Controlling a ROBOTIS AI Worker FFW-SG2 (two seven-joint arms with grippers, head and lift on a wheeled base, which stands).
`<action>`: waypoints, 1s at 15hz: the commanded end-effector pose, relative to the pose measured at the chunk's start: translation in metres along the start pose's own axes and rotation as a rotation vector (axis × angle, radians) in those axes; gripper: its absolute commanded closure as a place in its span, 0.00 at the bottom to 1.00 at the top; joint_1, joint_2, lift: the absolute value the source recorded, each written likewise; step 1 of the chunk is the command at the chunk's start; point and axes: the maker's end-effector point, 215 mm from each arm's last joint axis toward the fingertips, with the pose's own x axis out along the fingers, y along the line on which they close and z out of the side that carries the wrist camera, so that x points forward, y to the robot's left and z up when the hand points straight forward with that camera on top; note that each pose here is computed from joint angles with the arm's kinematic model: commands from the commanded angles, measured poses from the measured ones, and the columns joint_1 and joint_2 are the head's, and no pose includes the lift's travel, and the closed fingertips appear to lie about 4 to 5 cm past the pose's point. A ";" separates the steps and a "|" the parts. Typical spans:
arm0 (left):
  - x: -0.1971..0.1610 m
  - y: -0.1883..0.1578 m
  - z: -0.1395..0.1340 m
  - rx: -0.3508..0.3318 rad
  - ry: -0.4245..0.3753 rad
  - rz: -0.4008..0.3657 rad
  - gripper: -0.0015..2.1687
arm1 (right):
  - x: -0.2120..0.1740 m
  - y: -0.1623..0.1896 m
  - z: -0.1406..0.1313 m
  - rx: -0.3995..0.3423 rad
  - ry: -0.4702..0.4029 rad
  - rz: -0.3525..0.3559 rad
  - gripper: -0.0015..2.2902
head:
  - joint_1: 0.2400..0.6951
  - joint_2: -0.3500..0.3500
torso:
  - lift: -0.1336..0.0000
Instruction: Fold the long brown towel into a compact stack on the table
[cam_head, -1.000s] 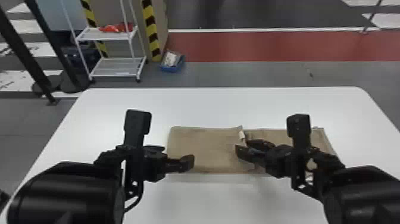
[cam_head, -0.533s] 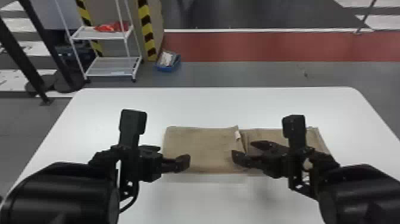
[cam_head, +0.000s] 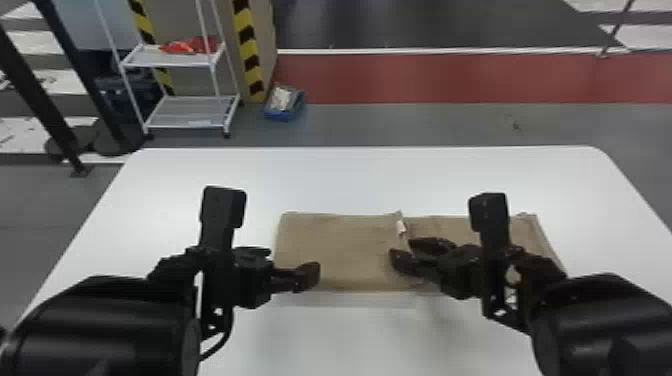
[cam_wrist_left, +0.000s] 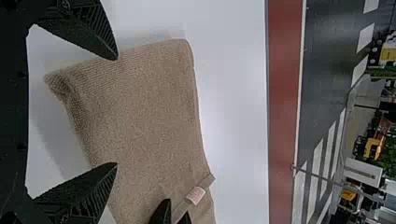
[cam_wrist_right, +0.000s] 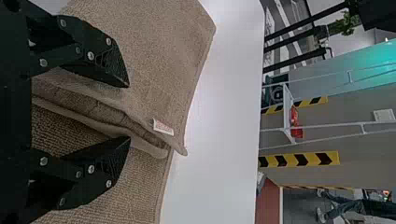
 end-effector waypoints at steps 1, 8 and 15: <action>0.000 -0.001 -0.002 -0.005 0.001 -0.001 0.04 | 0.001 0.002 0.000 -0.001 0.001 0.004 0.29 | 1.00 0.57 | 0.07; -0.002 0.002 -0.005 -0.011 0.003 0.001 0.04 | -0.003 0.003 0.001 0.006 -0.020 0.005 0.48 | 1.00 0.58 | 0.07; -0.007 0.007 -0.007 -0.019 -0.002 0.004 0.04 | -0.021 0.012 0.046 0.023 -0.127 0.027 0.48 | 1.00 0.60 | 0.07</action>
